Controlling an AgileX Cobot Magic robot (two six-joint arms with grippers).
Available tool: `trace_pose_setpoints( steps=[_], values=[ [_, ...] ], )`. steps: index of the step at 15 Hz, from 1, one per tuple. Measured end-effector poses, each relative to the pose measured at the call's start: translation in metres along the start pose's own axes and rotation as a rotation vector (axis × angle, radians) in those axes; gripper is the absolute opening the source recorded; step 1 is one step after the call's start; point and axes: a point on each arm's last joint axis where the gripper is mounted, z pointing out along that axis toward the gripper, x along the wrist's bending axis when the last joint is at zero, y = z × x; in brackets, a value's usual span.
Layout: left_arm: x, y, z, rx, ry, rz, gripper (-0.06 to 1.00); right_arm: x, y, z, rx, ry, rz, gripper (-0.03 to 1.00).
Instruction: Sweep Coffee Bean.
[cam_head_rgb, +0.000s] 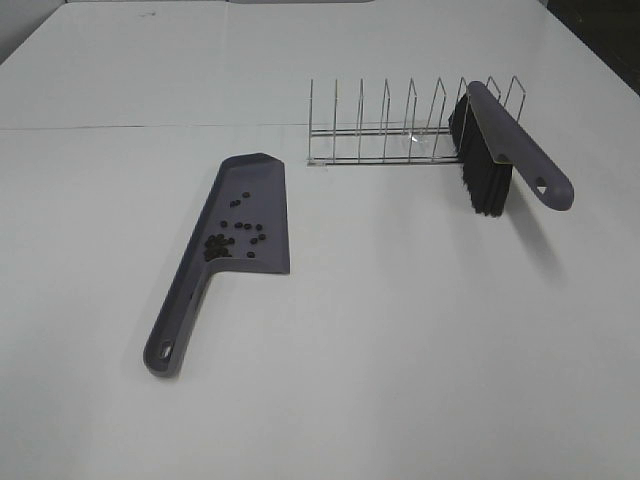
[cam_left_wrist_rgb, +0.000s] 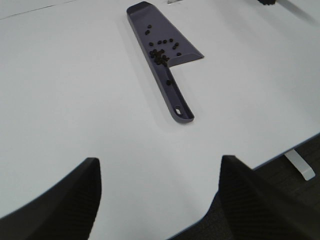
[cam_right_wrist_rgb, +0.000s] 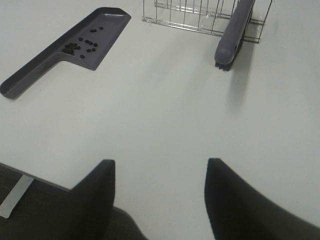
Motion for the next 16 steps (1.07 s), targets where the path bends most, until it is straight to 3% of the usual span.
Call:
trace_pose_setpoints(
  steps=[4,16],
  values=[
    [-0.0021,0.0001,0.0,-0.002,-0.023,0.04,0.61,-0.0002,-0.0011,0.0018,-0.019,-0.003,0.001,0.44],
    [-0.0021,0.0001,0.0,-0.002,-0.023,0.043,0.61,-0.0002,-0.001,0.0018,-0.02,-0.003,0.001,0.44]
  ],
)
